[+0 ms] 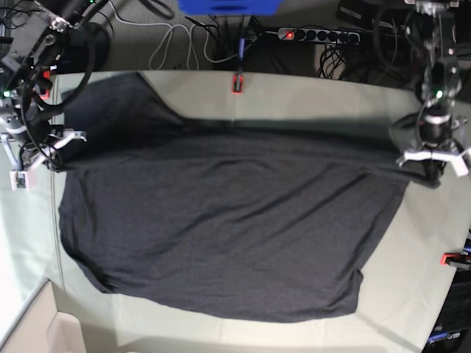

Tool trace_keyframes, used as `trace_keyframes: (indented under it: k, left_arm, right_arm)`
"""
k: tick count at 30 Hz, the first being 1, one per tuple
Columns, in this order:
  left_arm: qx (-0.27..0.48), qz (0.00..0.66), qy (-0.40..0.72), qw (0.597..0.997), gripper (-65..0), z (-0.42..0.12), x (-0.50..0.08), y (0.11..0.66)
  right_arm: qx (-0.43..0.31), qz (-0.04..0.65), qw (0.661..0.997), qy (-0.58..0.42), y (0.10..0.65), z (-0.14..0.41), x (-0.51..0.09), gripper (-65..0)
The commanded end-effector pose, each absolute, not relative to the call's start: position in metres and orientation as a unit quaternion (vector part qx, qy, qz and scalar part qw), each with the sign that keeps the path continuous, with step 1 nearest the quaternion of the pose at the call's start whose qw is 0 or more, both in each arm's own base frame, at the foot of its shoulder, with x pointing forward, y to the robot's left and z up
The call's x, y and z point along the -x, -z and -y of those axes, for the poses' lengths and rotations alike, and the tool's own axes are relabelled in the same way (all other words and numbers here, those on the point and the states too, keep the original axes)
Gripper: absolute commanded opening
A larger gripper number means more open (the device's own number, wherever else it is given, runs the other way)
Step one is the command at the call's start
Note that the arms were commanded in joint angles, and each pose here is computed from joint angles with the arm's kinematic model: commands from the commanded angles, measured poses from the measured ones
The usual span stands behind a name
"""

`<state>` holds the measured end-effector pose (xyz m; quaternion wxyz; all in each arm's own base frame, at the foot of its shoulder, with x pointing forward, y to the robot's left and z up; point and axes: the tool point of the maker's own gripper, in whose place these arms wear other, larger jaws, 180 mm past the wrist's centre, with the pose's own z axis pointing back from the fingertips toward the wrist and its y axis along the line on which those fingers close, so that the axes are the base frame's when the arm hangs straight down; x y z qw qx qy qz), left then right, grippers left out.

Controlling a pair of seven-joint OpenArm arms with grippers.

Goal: Layout the t-shirt on the table in an organized manner, then fold the t-shirt properly
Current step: 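Fold the held shirt edge with both grippers toward the shirt's middle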

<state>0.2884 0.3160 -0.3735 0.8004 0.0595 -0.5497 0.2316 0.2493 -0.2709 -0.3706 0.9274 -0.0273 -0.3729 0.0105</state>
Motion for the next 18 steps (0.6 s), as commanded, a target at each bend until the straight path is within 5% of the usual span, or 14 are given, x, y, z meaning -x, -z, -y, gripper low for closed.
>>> trace_keyframes:
  k: [1, 18]
  left_arm:
    - [-0.062, 0.568, -0.220, 0.790, -65.0, -0.319, -0.302, 0.362]
    - [-0.044, 0.559, -0.218, 0.799, -65.0, -0.306, -0.371, 0.378]
  right_arm:
    - [0.032, 0.395, 0.918, -0.015, 0.358, 0.273, -0.259, -65.0]
    - [0.012, 0.378, 0.926, 0.000, 0.379, 0.281, -0.266, -65.0]
